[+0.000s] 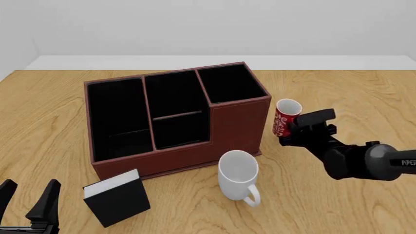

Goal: Pick up the red mug and place it to the right of the caddy.

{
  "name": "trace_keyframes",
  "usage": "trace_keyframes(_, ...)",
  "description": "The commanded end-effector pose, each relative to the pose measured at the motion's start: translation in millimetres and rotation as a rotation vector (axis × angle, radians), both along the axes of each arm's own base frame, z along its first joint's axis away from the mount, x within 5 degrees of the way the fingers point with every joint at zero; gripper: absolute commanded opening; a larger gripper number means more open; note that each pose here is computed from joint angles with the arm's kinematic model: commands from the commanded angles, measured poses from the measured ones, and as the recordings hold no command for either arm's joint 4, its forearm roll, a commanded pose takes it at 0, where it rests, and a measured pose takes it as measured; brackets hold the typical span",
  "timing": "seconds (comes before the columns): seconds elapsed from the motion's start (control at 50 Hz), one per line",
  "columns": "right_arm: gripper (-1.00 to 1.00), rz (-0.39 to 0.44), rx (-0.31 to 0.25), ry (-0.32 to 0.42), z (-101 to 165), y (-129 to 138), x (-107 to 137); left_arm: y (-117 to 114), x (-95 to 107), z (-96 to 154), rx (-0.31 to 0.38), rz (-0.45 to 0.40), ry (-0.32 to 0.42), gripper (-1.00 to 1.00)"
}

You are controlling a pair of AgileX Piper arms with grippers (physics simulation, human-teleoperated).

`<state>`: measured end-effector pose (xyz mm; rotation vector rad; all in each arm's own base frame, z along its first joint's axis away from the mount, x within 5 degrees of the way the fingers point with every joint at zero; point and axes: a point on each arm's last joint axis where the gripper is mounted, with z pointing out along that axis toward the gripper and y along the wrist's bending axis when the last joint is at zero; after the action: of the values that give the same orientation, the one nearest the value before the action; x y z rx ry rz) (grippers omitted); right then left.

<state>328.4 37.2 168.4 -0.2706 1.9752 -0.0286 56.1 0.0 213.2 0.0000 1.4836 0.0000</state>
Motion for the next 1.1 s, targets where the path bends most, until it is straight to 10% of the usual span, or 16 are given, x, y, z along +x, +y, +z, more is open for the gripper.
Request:
trace_keyframes(0.02,-1.00,0.003,0.010,0.002,-3.1,3.2,3.2,0.0,0.0,0.0,0.000,0.000,0.000,1.00)
trace_keyframes(1.1,-1.00,0.007,0.011,0.037,-15.0,4.9,-1.3,0.0,0.0,0.0,0.000,0.000,0.000,1.00)
